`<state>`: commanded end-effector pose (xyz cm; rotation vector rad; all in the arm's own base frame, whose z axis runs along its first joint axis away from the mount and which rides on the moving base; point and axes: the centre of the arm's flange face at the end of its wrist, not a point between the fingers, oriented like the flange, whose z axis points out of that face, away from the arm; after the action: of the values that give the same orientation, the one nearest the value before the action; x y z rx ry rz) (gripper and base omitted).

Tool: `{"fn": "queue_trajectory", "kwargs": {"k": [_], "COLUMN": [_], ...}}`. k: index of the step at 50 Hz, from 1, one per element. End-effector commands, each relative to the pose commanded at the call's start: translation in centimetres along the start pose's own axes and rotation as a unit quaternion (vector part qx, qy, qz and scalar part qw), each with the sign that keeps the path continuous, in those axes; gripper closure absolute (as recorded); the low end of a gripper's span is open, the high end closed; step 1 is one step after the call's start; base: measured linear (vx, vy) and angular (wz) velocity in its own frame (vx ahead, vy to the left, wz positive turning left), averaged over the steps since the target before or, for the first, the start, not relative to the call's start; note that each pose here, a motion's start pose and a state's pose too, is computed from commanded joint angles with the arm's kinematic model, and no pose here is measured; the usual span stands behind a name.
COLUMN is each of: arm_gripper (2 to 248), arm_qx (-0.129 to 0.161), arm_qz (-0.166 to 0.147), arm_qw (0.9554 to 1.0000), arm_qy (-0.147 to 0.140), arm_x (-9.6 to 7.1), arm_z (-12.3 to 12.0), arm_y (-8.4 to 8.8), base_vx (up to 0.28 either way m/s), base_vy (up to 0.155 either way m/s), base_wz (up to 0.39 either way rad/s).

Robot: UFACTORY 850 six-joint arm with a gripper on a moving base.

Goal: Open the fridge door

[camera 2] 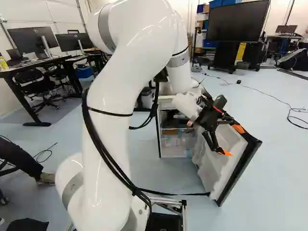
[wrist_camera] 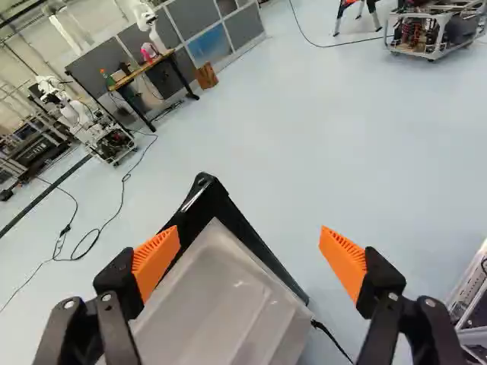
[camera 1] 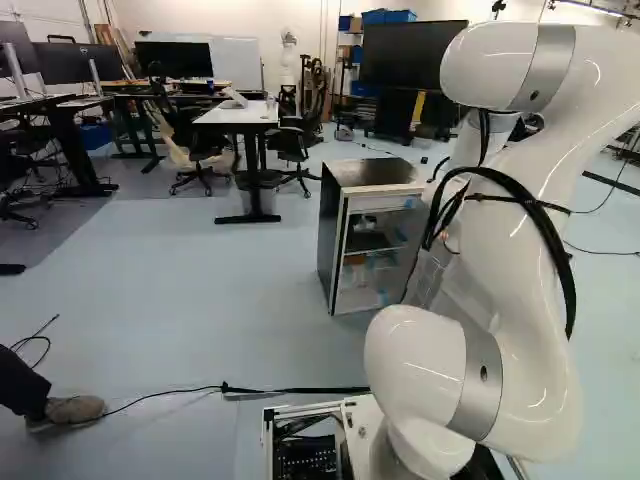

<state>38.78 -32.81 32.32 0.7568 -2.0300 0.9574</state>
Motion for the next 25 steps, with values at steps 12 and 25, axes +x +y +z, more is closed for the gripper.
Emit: {"fn": "queue_trajectory", "kwargs": {"k": [12, 25], "arm_gripper": [3, 3], "arm_qx": [0.026, 0.058], "arm_qz": [-0.030, -0.063], "arm_qw": [0.9992, 0.9963], "arm_qy": [-0.005, -0.011], "arm_x": [0.3, 0.6], "arm_z": [-1.6, -3.4], "arm_y": [2.1, 4.5], "base_vx": [0.000, 0.000], "base_vy": [0.000, 0.000], "base_wz": [0.000, 0.000]}}
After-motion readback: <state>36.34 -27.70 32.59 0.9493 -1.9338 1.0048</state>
